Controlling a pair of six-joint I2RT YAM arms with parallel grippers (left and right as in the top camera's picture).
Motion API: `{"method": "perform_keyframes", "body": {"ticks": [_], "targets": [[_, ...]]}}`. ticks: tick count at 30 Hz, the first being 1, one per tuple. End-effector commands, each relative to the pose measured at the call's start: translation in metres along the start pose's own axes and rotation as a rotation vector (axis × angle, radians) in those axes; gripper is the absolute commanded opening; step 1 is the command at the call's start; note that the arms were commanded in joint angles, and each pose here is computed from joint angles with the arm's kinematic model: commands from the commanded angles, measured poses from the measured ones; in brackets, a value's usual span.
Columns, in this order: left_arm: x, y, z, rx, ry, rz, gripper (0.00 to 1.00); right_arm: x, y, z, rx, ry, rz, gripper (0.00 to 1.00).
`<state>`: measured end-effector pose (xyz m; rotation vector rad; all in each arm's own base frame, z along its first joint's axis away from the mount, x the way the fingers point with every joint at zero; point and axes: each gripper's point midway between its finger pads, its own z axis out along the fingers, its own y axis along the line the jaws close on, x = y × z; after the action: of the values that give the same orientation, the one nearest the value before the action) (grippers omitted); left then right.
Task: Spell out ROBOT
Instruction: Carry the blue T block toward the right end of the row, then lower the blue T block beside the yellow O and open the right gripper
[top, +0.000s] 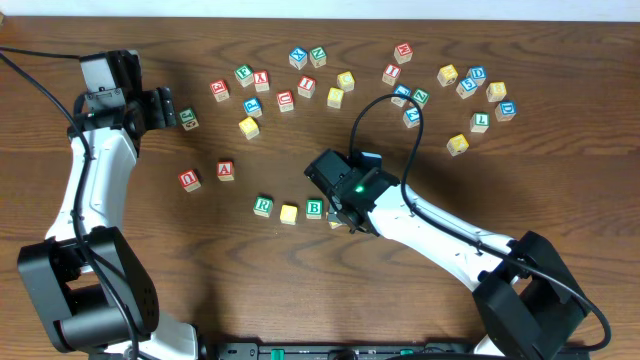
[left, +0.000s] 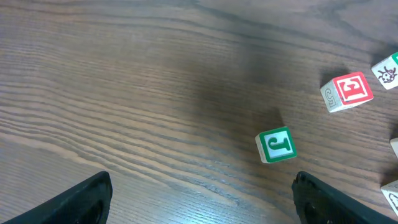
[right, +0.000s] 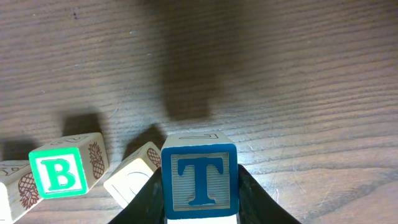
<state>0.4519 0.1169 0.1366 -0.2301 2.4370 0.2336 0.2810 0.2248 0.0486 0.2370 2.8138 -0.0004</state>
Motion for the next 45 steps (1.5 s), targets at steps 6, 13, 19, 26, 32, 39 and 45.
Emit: {"method": "perform_keyframes", "body": {"ticks": [6,13,19,26,32,39,45], "targets": [[0.0030,0.0015,0.0009,-0.004,0.008,0.004,0.91,0.0059,-0.0040,0.0013,-0.009,0.006,0.012,0.27],[0.0030,0.0015,0.0009,-0.004,0.008,0.004,0.91,0.0053,-0.0034,0.0014,-0.013,0.006,0.004,0.27],[0.0030,0.0015,0.0009,-0.004,0.008,0.004,0.91,0.0068,-0.0019,0.0014,-0.022,0.015,-0.010,0.26],[0.0029,0.0016,0.0009,-0.004,0.008,0.004,0.91,0.0063,-0.0048,0.0031,-0.033,0.046,0.005,0.26],[0.0029,0.0016,0.0009,-0.004,0.008,0.004,0.91,0.0026,-0.0071,0.0042,-0.037,0.048,-0.008,0.26],[0.0028,0.0016,0.0009,-0.004,0.008,0.004,0.91,0.0030,-0.0065,0.0042,-0.040,0.051,-0.024,0.29],[0.0029,0.0016,0.0009,-0.004,0.008,0.004,0.91,0.0040,-0.0035,0.0040,-0.058,0.059,-0.055,0.28]]}}
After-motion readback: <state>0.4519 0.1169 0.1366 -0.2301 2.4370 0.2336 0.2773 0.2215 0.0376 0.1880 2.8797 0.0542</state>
